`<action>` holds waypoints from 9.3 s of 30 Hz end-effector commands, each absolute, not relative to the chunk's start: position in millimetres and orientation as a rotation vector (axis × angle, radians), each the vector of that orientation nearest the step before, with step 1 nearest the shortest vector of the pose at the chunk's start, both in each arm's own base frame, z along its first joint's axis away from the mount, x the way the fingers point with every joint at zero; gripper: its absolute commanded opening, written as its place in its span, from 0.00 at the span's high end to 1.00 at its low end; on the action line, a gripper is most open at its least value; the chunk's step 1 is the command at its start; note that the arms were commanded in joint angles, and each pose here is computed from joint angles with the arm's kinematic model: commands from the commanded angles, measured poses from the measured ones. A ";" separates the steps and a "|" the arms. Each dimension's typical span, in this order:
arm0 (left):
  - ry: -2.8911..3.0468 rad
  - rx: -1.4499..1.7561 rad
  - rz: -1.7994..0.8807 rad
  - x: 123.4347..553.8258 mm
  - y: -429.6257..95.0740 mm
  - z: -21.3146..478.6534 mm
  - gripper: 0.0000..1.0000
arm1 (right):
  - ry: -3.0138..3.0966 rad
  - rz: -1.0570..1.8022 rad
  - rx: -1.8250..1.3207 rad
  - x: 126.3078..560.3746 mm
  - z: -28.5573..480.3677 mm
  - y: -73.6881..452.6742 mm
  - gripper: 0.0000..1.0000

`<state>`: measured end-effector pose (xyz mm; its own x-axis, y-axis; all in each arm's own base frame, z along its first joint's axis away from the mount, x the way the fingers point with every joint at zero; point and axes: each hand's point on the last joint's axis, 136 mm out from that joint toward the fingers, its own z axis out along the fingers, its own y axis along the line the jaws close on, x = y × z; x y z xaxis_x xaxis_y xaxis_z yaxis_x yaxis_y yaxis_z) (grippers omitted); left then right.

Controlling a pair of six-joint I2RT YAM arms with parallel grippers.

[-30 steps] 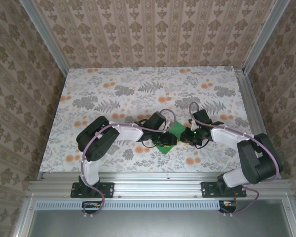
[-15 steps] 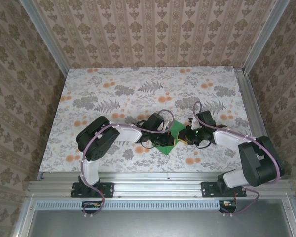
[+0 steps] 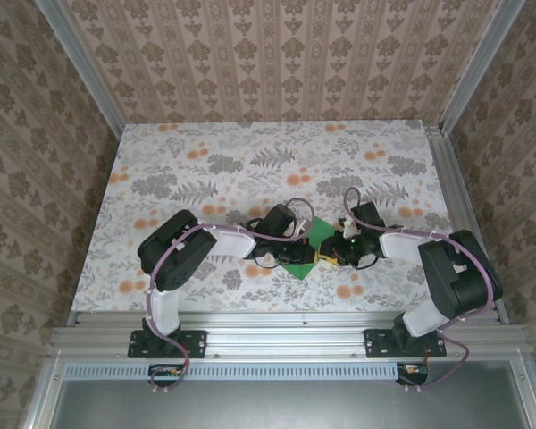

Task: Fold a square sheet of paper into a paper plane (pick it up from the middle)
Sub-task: Fold the triangle a second time at the center of the table.

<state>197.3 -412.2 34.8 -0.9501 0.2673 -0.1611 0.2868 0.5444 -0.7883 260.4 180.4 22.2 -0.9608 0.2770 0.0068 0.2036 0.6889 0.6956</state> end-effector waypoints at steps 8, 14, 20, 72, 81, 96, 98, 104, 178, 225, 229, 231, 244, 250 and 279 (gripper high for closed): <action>2.711 0.529 -1.456 195.4 -411.5 43.6 1.00 | 2.764 1.229 0.381 269.2 23.2 194.3 0.82; 2.699 0.537 -1.467 196.0 -412.6 48.0 1.00 | 2.773 1.208 0.381 269.3 21.4 192.6 0.93; 2.669 0.546 -1.483 199.2 -414.6 61.5 0.99 | 2.775 1.207 0.371 270.4 21.4 193.3 1.00; 2.903 0.711 -1.071 157.9 -368.0 -1.4 1.00 | 2.862 1.056 0.452 267.9 8.0 182.6 0.94; 2.926 0.689 -1.049 155.7 -359.4 -14.2 1.00 | 2.889 0.940 0.390 273.1 13.2 180.5 0.87; 2.914 0.613 -1.070 164.9 -356.4 -18.4 1.00 | 2.818 0.855 0.309 248.5 69.4 168.1 0.69; 2.913 0.609 -1.079 165.7 -357.8 -18.4 1.00 | 2.764 1.001 0.331 251.1 71.5 186.5 0.73; 2.908 0.597 -1.086 166.4 -358.3 -17.5 1.00 | 2.729 1.105 0.361 264.9 54.1 212.8 0.83; 2.858 0.525 -1.057 273.0 -367.1 12.7 1.00 | 3.017 0.703 0.137 234.8 -35.1 180.0 0.96; 2.821 0.409 -1.186 273.4 -398.3 20.8 1.00 | 3.040 0.666 0.038 219.7 -34.5 178.9 0.99; 2.811 0.394 -1.198 281.5 -401.6 21.3 1.00 | 3.051 0.647 0.013 218.1 -36.0 180.2 1.00; 2.803 0.388 -1.201 285.9 -403.0 22.5 1.00 | 3.054 0.640 0.004 217.4 -36.4 181.1 1.00; 2.770 0.387 -1.225 303.8 -414.6 31.5 0.99 | 3.079 0.598 -0.031 210.6 -41.4 183.4 1.00; 2.715 0.338 -1.232 319.8 -416.2 41.0 0.99 | 3.083 0.597 -0.036 208.0 -40.8 184.4 1.00; 2.654 0.372 -1.066 342.8 -380.0 83.5 0.96 | 3.084 0.574 -0.051 208.0 -31.0 185.0 1.00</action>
<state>334.7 -396.8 43.5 -0.9626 0.1436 -0.2296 0.2639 0.6872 -0.6769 267.7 221.8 10.8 -0.9696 0.0112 -0.2445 -0.1178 0.8543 0.5063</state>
